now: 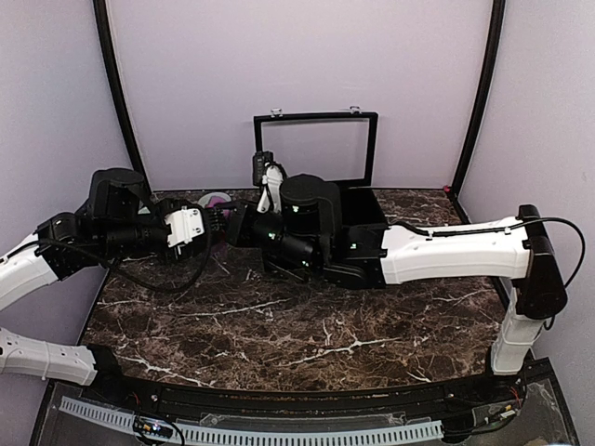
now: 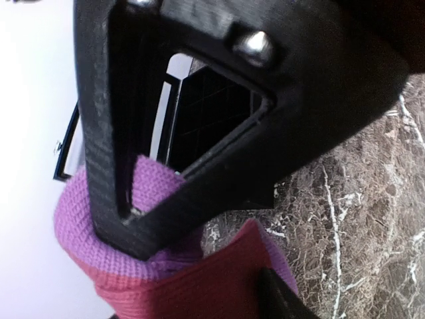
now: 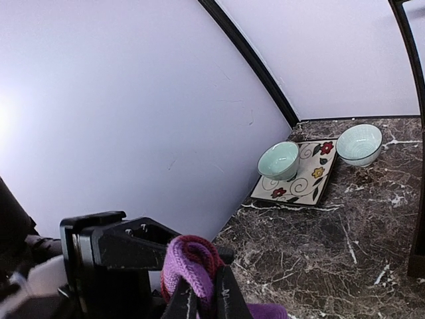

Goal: Roll the socks
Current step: Roll the sock at the center of the board.

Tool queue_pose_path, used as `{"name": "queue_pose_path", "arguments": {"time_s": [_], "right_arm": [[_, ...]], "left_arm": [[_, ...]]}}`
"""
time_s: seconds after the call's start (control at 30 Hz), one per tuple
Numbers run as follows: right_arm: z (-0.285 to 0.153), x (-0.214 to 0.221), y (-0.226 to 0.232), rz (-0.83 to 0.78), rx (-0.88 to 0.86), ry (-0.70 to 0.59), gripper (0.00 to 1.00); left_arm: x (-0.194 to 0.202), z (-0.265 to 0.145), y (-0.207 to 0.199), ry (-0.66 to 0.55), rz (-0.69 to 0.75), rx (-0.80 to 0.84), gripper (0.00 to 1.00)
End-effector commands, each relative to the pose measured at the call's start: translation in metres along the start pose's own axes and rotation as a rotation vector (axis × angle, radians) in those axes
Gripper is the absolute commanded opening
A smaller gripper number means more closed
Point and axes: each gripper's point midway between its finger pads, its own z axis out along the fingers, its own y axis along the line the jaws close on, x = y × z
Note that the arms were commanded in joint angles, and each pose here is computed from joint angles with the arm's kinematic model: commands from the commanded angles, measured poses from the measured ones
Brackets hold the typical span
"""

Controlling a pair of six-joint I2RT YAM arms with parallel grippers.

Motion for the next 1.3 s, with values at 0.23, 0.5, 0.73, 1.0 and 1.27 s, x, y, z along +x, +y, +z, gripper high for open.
{"name": "queue_pose_path", "arguments": {"time_s": [0.23,0.5,0.73,1.0,1.27], "right_arm": [[-0.004,-0.033,0.013,0.138,-0.073,-0.14,0.0],[-0.001,-0.029,0.022,0.227,-0.14,-0.118,0.0],[-0.006,-0.033,0.041,0.129,-0.201,-0.097,0.23],[-0.064,-0.006,0.069,-0.417,-0.45,-0.016,1.0],[-0.143,-0.017,0.089,-0.603,-0.663,-0.033,1.0]], "left_arm": [[-0.021,-0.002,0.047,-0.014,0.321,-0.353,0.49],[-0.026,-0.002,0.053,-0.022,0.35,-0.385,0.02],[-0.038,-0.012,0.026,-0.105,0.121,-0.138,0.0],[-0.094,-0.072,-0.051,-0.358,-0.297,0.573,0.0],[-0.127,-0.107,-0.07,-0.452,-0.498,1.013,0.0]]}}
